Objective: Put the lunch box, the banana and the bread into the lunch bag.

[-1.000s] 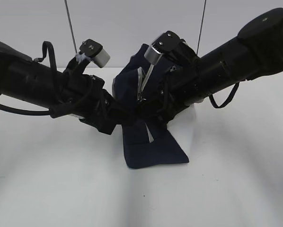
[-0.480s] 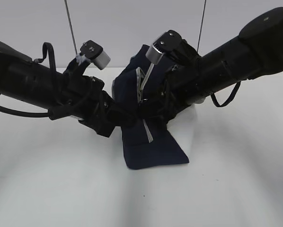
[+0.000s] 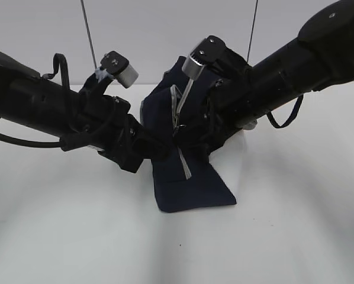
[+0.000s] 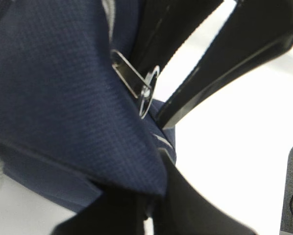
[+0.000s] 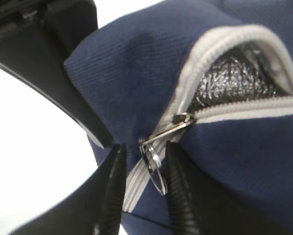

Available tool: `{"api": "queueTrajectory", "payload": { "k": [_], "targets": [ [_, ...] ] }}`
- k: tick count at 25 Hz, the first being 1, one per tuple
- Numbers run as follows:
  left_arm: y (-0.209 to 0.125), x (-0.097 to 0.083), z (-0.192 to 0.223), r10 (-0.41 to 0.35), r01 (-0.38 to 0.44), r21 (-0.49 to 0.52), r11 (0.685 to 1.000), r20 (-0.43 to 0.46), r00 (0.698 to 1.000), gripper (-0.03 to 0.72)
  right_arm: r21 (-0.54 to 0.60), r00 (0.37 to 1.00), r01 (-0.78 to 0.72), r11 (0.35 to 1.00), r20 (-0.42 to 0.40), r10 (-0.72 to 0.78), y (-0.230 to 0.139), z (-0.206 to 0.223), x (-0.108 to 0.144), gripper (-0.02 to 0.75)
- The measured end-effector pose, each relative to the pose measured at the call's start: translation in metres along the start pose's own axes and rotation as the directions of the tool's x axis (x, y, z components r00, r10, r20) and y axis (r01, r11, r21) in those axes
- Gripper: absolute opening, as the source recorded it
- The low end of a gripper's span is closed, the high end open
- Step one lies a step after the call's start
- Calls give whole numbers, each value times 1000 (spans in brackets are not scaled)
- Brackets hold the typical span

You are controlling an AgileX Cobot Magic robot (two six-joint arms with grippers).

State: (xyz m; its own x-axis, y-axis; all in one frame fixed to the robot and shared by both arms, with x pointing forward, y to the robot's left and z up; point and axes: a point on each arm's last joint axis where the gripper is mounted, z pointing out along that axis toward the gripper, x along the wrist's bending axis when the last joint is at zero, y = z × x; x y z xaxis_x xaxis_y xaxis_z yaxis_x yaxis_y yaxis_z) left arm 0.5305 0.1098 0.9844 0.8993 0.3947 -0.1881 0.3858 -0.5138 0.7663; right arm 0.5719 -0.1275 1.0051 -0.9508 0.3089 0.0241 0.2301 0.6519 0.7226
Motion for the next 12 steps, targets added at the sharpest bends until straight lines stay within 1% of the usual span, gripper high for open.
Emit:
{"api": "queueTrajectory", "payload": {
  "k": [1, 3, 6, 8, 10, 12],
  "targets": [
    [0, 0, 0, 0, 0, 0, 1000, 0, 1000, 2, 6, 1000, 5, 1000, 1, -5, 1, -1, -1, 205],
    [0, 0, 0, 1, -1, 1, 1000, 1, 1000, 2, 17, 1000, 9, 1000, 1, -9, 2, -2, -1, 168],
    [0, 0, 0, 2, -2, 2, 1000, 1, 1000, 2, 38, 1000, 16, 999, -1, -16, 1, -3, -1, 62],
    [0, 0, 0, 3, -3, 2, 1000, 2, 1000, 2, 51, 1000, 23, 998, -7, -23, 0, -3, -1, 6],
    [0, 0, 0, 3, -3, 2, 1000, 2, 1000, 2, 60, 1000, 24, 998, -12, -24, -1, -3, 0, -15],
    [0, 0, 0, 3, -3, 2, 1000, 3, 1000, 2, 71, 999, 29, 997, -22, -28, -1, -4, 1, -16]
  ]
}}
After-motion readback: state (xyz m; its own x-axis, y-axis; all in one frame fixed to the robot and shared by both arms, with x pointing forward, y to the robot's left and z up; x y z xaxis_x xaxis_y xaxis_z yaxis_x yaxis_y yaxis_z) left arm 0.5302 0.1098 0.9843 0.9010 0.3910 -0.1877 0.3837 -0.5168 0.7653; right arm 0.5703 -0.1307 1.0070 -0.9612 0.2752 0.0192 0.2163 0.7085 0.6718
